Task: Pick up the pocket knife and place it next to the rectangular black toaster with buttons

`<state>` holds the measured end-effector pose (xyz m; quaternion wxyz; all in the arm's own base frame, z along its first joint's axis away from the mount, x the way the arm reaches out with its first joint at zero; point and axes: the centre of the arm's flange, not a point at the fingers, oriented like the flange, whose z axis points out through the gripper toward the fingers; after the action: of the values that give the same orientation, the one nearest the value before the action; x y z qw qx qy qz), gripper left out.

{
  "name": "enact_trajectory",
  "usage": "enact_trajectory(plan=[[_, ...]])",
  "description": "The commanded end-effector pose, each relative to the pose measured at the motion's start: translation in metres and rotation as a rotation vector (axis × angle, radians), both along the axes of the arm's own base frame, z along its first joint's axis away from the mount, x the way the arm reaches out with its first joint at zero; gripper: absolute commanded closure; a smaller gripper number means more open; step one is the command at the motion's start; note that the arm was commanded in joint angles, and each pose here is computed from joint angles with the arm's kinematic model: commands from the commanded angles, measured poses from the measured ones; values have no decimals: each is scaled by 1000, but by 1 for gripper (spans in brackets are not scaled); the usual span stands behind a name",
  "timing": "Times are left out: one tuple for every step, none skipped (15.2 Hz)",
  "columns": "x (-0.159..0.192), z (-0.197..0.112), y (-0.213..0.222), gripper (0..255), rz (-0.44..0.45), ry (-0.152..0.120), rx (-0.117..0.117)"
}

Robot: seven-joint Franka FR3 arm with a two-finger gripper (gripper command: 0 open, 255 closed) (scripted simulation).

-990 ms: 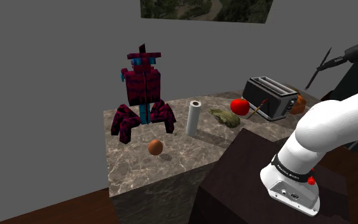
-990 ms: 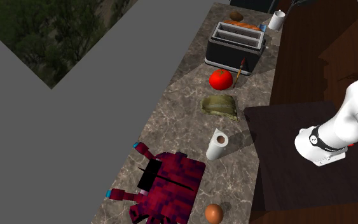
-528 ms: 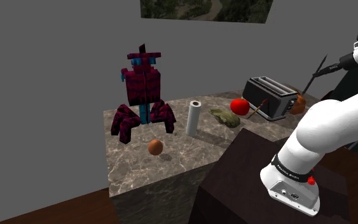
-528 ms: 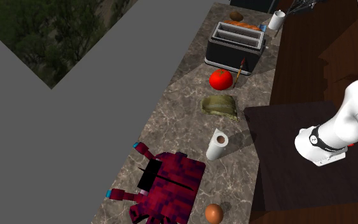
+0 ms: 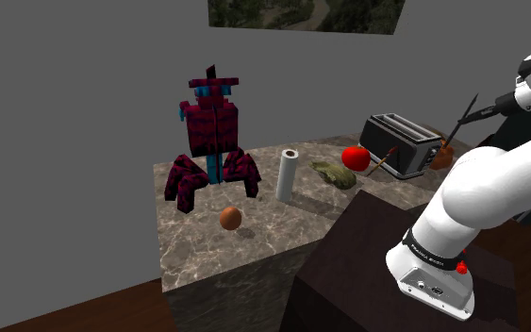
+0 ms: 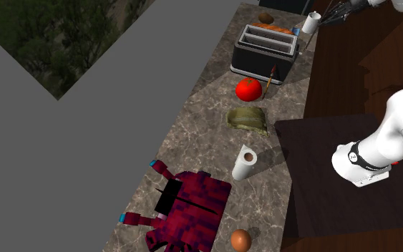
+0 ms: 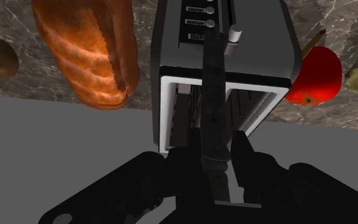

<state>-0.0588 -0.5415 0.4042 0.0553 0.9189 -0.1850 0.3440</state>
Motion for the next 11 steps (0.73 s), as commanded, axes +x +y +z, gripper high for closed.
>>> enact_trajectory(plan=[[0,-10,0,255,0,0,0],[0,-15,0,255,0,0,0],[0,-21,0,255,0,0,0],[0,-26,0,255,0,0,0],[0,-31,0,255,0,0,0],[0,-37,0,255,0,0,0],[0,-42,0,255,0,0,0],[0,-47,0,255,0,0,0],[0,-52,0,255,0,0,0],[0,-58,0,255,0,0,0],[0,-63,0,255,0,0,0]])
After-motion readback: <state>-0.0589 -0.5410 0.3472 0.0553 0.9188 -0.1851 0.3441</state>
